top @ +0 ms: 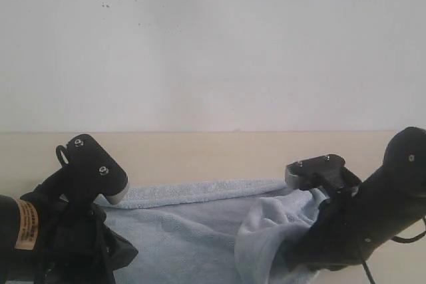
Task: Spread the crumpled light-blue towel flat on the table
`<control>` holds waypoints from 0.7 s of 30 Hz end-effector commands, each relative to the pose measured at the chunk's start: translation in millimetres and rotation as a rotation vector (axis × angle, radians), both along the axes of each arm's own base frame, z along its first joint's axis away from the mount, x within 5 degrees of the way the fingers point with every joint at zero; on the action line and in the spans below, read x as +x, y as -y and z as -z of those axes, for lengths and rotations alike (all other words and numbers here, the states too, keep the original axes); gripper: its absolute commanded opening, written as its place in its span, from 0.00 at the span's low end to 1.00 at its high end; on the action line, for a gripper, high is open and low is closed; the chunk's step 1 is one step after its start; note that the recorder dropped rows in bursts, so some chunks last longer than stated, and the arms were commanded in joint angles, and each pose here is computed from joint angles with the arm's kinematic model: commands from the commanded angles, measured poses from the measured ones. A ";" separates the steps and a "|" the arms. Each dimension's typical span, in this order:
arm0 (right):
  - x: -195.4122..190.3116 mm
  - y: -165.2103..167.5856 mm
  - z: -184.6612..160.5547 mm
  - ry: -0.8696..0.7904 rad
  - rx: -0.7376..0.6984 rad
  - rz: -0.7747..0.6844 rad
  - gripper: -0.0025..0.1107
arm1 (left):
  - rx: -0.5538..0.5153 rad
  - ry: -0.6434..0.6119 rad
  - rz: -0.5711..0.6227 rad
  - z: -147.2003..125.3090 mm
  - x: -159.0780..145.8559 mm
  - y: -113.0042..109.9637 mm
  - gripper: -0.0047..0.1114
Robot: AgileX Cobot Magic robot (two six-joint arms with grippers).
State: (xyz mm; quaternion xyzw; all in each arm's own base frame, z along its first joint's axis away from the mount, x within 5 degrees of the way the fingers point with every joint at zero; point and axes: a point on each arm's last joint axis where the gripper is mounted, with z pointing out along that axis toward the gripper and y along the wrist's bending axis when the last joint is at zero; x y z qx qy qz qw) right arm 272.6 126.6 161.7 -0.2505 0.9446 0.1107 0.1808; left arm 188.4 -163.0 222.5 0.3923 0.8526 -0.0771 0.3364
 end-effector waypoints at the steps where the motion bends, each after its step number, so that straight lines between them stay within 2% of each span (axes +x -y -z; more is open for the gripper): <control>1: -0.1 19.5 -5.1 0.025 -0.207 0.021 0.02 | 0.005 0.000 0.006 1.6 -0.3 -0.2 0.07; 6: 2.5 37.7 -24.9 0.137 -0.345 0.132 0.02 | 0.007 0.002 0.008 1.6 -0.2 -0.3 0.07; 10: -0.9 51.6 -54.6 0.273 -0.447 0.138 0.02 | 0.007 0.002 0.008 1.6 -0.2 -0.3 0.07; 13: -5.5 45.6 -69.6 0.327 -0.330 0.177 0.02 | 0.007 0.002 0.008 1.6 -0.2 -0.3 0.07; 15: -10.9 30.4 -65.8 0.294 -0.290 0.107 0.02 | 0.013 0.007 0.013 1.6 0.0 -0.5 0.07; 16: -15.4 21.6 -58.3 0.251 -0.311 0.023 0.02 | 0.016 0.010 0.016 1.6 0.1 -0.6 0.07; 19: -28.0 -0.1 -36.8 0.130 -0.392 -0.104 0.04 | 0.019 0.007 0.015 1.8 -0.1 -0.8 0.07; 20: -29.7 -4.5 -30.0 0.103 -0.412 -0.125 0.07 | 0.019 0.007 0.015 1.8 -0.1 -0.8 0.07; 21: -30.7 -9.4 -23.1 0.083 -0.425 -0.147 0.15 | 0.019 0.007 0.015 1.8 -0.1 -0.8 0.07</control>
